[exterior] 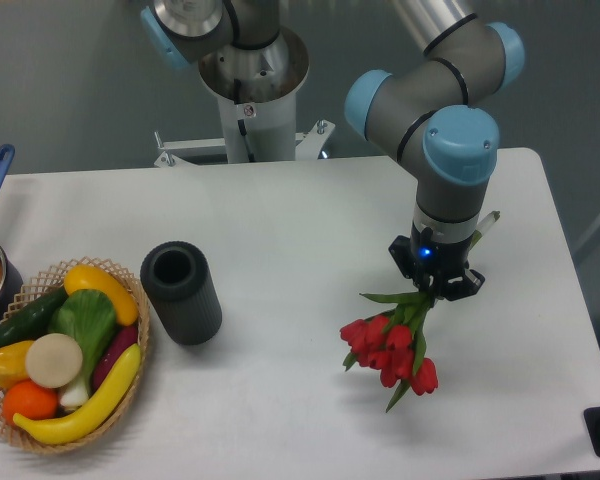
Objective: Insert the flowers into the vase
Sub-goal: 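Carry the red tulip bunch with the gripper toward the black vase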
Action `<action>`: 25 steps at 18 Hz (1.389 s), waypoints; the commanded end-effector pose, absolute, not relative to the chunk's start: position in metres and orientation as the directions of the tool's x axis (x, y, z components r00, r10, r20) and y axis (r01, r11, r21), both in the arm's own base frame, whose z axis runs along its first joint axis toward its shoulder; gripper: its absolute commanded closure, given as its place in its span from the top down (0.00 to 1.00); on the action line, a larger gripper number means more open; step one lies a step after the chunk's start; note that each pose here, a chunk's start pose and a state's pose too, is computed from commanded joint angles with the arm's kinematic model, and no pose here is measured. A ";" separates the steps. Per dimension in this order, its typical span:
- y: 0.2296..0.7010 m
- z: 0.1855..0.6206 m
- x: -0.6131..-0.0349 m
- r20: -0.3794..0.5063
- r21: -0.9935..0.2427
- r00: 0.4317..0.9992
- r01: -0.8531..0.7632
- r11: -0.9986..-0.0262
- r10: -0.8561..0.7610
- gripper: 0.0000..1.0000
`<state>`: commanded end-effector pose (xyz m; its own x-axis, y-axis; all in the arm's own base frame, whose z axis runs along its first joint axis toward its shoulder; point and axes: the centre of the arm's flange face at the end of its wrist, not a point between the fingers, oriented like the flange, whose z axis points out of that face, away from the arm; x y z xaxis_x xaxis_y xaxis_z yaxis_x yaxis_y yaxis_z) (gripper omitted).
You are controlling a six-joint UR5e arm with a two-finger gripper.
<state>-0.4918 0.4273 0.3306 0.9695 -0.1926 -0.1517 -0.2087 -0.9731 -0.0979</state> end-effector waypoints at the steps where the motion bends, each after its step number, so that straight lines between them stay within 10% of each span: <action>1: 0.427 0.331 -0.492 -0.152 -0.098 0.969 -0.209 -0.973 -0.193 0.06; 25: 0.449 0.402 -0.446 -0.157 -0.362 0.964 -0.257 -0.896 -0.213 0.02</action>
